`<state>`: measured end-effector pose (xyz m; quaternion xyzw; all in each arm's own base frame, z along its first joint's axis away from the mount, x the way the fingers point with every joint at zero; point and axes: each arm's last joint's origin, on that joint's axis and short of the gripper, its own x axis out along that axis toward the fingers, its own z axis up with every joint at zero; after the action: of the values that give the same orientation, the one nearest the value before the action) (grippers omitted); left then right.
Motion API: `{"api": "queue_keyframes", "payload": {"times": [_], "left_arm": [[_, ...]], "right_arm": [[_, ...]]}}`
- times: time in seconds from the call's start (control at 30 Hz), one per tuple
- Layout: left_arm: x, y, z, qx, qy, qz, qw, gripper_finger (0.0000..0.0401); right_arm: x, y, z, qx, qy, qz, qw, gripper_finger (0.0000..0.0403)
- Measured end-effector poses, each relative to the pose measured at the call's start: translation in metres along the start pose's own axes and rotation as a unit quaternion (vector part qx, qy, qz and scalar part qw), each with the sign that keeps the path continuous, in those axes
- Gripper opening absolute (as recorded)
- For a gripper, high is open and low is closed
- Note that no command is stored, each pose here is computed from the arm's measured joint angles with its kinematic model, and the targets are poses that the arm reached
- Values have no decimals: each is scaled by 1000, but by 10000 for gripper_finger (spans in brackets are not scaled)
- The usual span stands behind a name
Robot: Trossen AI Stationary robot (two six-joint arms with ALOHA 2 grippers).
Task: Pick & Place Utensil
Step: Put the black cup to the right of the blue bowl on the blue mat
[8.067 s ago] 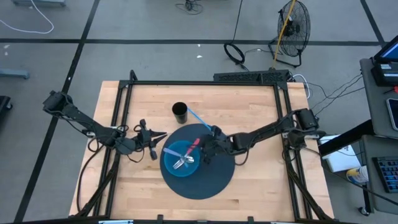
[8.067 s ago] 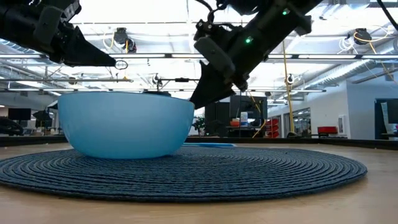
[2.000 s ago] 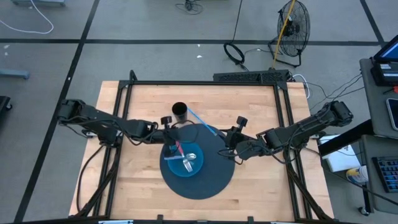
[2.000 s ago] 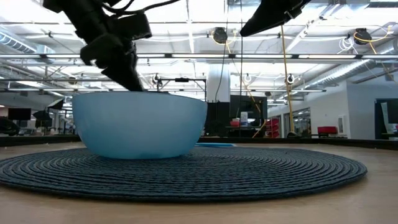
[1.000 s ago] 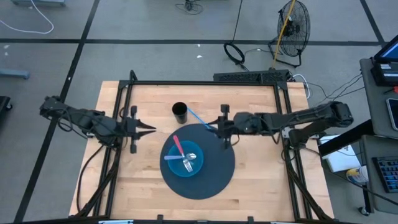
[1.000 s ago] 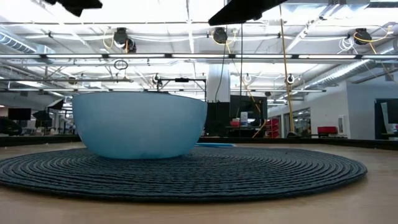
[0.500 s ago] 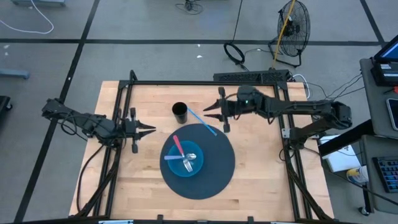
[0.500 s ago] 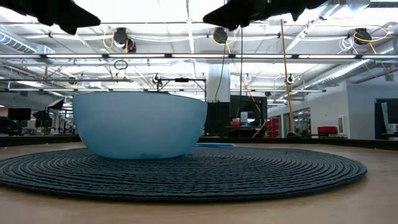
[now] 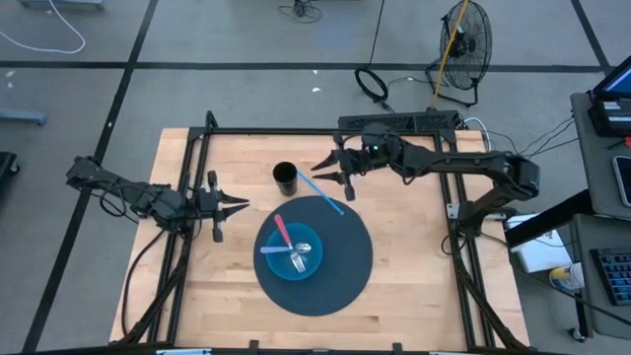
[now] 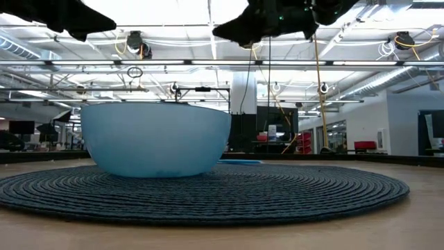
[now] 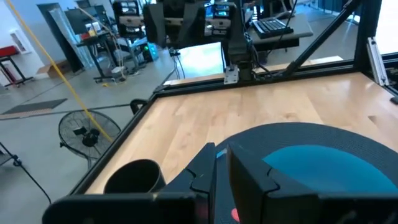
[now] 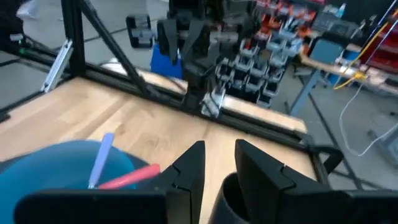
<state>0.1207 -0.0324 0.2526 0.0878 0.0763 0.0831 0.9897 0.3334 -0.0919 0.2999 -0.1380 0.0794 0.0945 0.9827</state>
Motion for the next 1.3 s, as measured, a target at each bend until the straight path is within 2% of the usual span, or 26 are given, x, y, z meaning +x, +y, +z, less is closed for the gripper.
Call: {"api": "queue_keyframes", "payload": {"times": [0.17, 0.3, 0.37, 0.53, 0.93, 1.07, 1.3], "left_arm": [[0, 1, -3, 5, 14, 18, 1000, 46], [2, 9, -12, 26, 65, 131, 989, 46], [4, 15, -15, 27, 79, 151, 985, 46], [14, 28, -17, 45, 94, 117, 988, 46], [61, 69, -10, 113, 185, 53, 975, 52], [83, 80, -9, 122, 212, 27, 969, 88], [117, 87, -20, 122, 277, 9, 953, 171]], "right_arm": [[3, -2, -3, 6, 16, -16, 1000, 86], [-6, 1, 10, 13, 5, -21, 1000, 86], [-8, 5, 14, 13, 5, -15, 1000, 86], [-16, 14, 24, 11, 3, -3, 1000, 86], [-32, 34, 36, 20, 34, 31, 999, 86], [-39, 40, 37, 31, 56, 44, 997, 86], [-45, 49, 40, 36, 71, 60, 995, 86]]}}
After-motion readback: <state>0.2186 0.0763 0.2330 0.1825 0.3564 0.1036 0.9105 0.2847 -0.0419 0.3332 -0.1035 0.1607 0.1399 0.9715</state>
